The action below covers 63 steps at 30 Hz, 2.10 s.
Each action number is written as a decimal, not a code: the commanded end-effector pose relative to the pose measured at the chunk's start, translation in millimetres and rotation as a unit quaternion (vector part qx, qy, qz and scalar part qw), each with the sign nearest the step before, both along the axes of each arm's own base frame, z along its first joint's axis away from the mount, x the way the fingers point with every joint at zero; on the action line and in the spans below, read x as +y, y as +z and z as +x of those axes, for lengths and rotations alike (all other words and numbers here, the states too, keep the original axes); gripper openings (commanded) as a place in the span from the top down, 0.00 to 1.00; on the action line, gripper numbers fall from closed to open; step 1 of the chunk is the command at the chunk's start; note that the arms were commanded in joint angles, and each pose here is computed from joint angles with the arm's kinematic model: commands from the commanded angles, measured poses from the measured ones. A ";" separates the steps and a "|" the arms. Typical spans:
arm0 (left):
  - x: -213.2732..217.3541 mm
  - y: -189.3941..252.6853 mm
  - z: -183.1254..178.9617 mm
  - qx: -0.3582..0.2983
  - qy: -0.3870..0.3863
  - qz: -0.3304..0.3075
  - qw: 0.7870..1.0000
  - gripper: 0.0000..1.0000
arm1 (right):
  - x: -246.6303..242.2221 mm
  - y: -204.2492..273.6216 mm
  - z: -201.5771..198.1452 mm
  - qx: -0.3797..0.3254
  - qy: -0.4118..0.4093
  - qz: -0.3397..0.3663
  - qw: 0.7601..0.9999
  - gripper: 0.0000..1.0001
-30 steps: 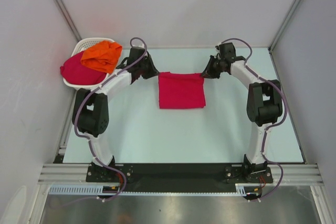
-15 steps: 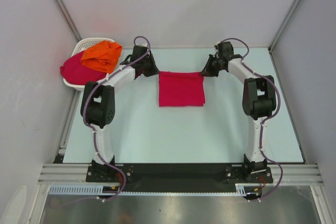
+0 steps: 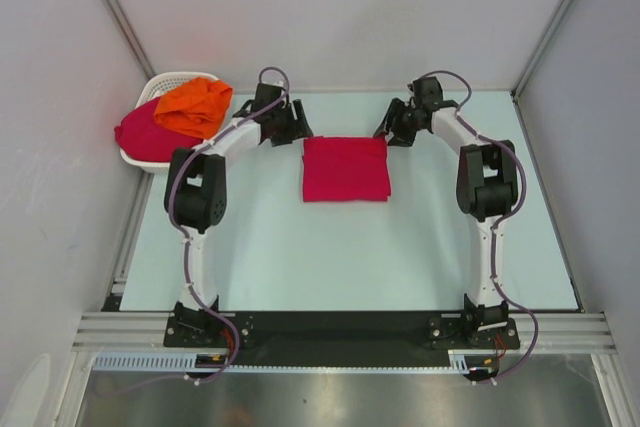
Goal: Fold and stack the t-shirts
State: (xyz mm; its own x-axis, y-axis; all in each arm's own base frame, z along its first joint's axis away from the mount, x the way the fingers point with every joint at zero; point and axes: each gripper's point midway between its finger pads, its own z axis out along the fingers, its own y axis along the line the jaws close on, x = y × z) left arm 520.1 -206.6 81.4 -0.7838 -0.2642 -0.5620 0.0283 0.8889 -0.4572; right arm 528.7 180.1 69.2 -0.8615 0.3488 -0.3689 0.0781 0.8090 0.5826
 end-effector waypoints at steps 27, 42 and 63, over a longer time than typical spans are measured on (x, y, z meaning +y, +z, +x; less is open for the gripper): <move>-30.2 76.5 -1.0 -0.091 0.059 -0.222 0.969 0.19 | 50.2 54.6 20.1 -0.123 -0.066 0.178 0.974 0.07; -3.2 53.0 48.5 -0.116 0.077 -0.081 0.987 0.18 | 13.2 57.4 47.7 -0.149 -0.049 0.120 0.980 0.07; 58.8 105.4 -157.4 -0.045 -0.019 0.008 0.999 0.01 | -4.9 78.6 -111.1 -0.084 0.015 -0.108 0.991 0.00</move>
State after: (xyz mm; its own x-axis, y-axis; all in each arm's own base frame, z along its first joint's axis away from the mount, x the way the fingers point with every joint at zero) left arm 408.1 -148.6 205.9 -0.6590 -0.2571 -0.7069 0.1033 0.8999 -0.4237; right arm 430.6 162.0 191.3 -0.7215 0.2836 -0.6316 -0.0718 0.8767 0.4757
